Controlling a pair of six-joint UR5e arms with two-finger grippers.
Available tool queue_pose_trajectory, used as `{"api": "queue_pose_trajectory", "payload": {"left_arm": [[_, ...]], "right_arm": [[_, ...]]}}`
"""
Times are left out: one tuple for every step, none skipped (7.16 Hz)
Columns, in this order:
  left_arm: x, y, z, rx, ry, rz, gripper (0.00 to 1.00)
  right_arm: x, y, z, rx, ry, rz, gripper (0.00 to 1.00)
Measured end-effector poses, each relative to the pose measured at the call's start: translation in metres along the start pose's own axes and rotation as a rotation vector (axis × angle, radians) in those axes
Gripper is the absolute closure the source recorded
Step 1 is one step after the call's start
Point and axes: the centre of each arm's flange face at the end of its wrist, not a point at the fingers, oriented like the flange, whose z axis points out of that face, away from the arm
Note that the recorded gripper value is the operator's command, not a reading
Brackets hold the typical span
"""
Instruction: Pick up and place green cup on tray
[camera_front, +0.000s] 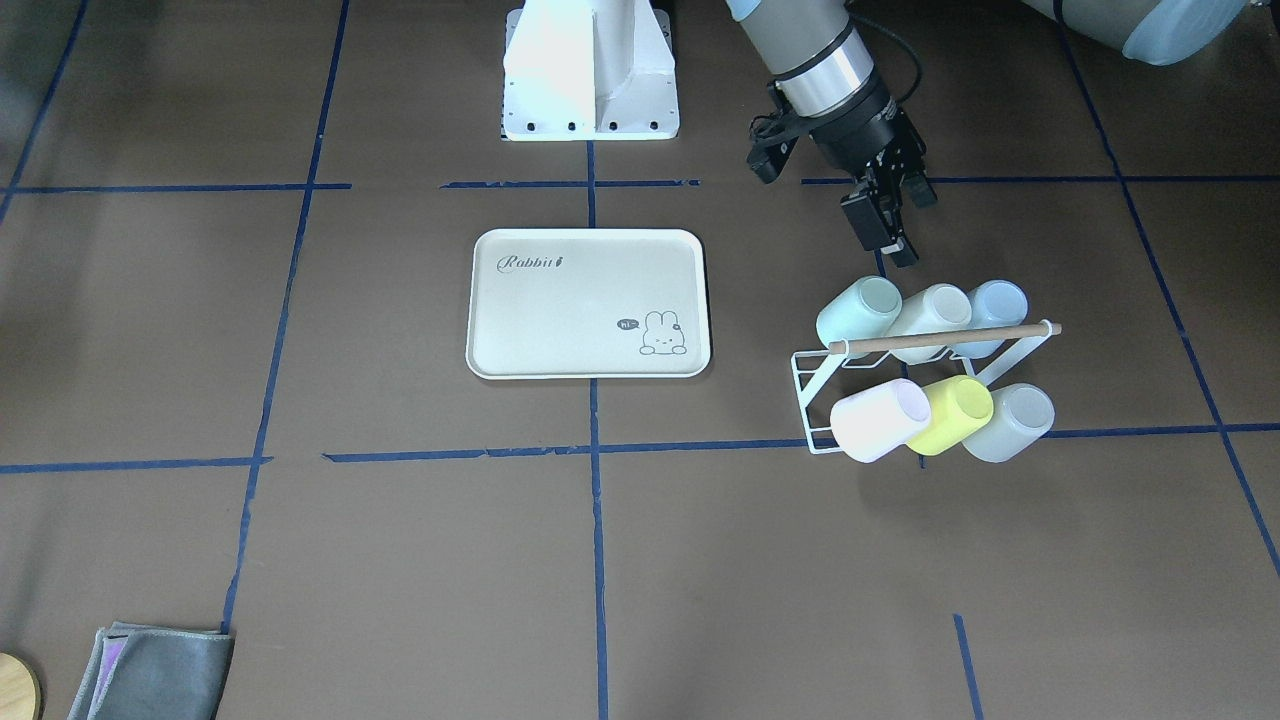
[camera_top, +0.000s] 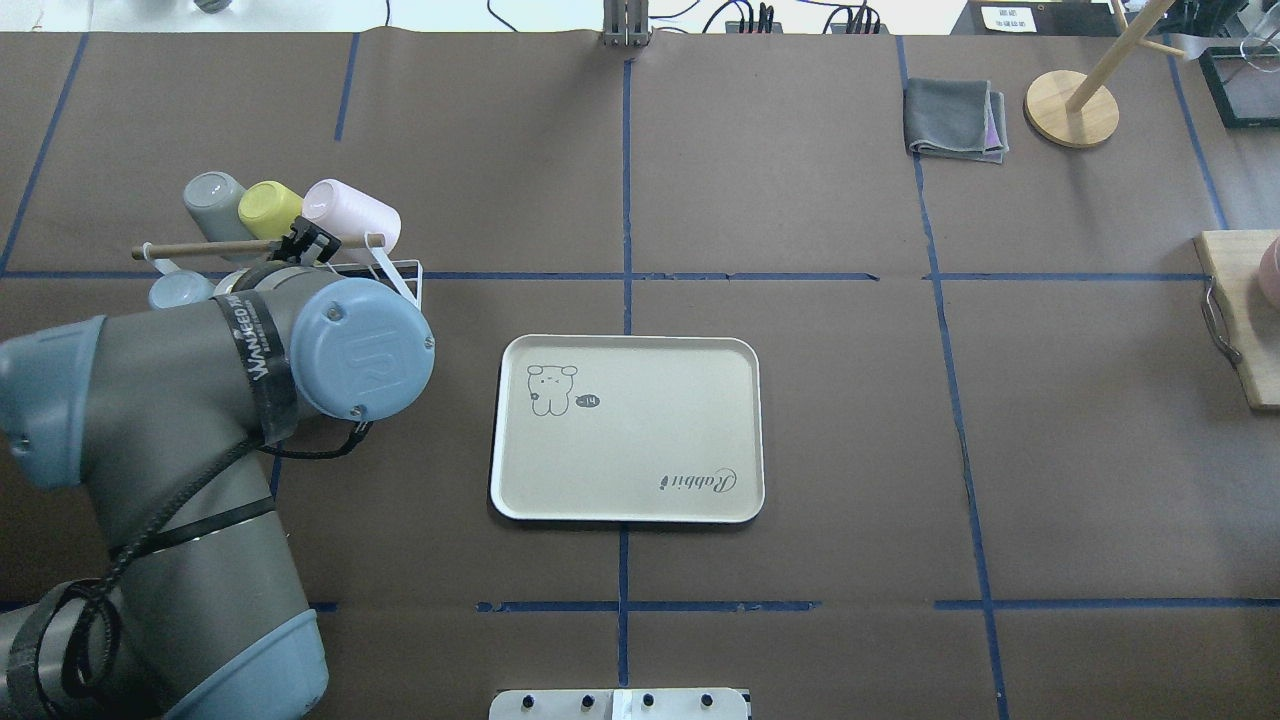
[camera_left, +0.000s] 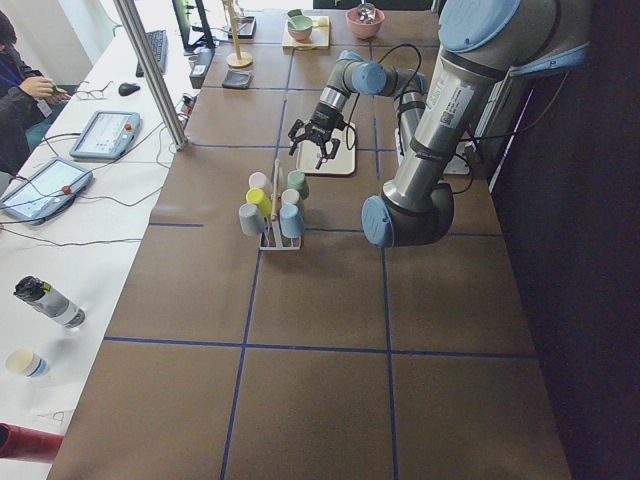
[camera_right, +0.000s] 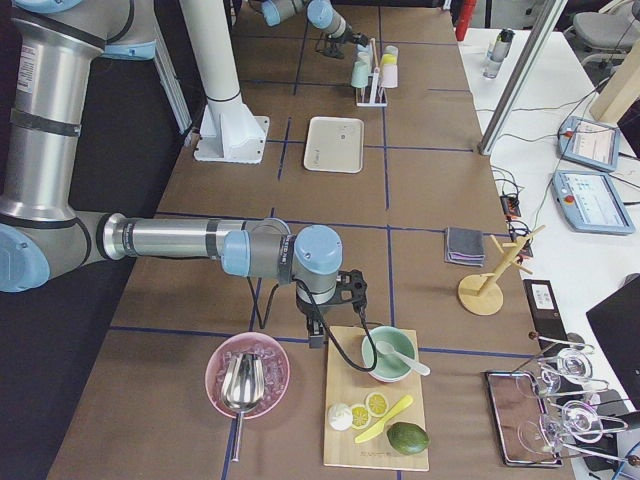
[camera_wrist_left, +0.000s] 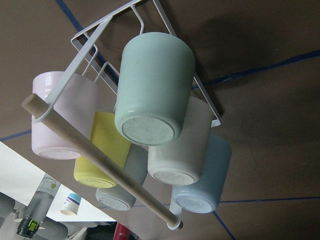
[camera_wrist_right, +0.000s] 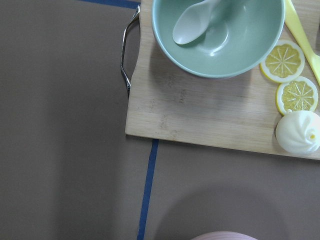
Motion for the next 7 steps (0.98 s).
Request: {"api": "queue_pose_trajectory", "payload": {"left_arm": [[-0.004, -0.012, 0.005, -0.015, 0.001, 0.012, 0.0], [-0.009, -0.023, 0.012, -0.021, 0.002, 0.015, 0.0], [-0.013, -0.031, 0.018, -0.025, -0.002, 0.007, 0.0], [-0.015, -0.04, 0.024, -0.033, -0.005, -0.006, 0.0], [-0.017, -0.048, 0.03, -0.043, -0.006, -0.015, 0.0], [-0.018, -0.054, 0.035, -0.053, -0.007, -0.018, 0.0], [-0.019, -0.059, 0.041, -0.063, -0.008, -0.018, 0.0]], "right_arm": [[0.001, 0.001, 0.001, -0.002, -0.001, 0.002, 0.0], [0.002, 0.002, 0.002, -0.005, -0.002, 0.005, 0.0], [0.004, 0.002, 0.005, -0.01, -0.003, 0.009, 0.0], [0.005, 0.002, 0.006, -0.013, -0.004, 0.011, 0.0], [0.006, 0.002, 0.007, -0.014, -0.005, 0.011, 0.0], [0.006, 0.002, 0.007, -0.014, -0.004, 0.011, 0.0], [0.006, 0.001, 0.007, -0.014, -0.004, 0.011, 0.0]]}}
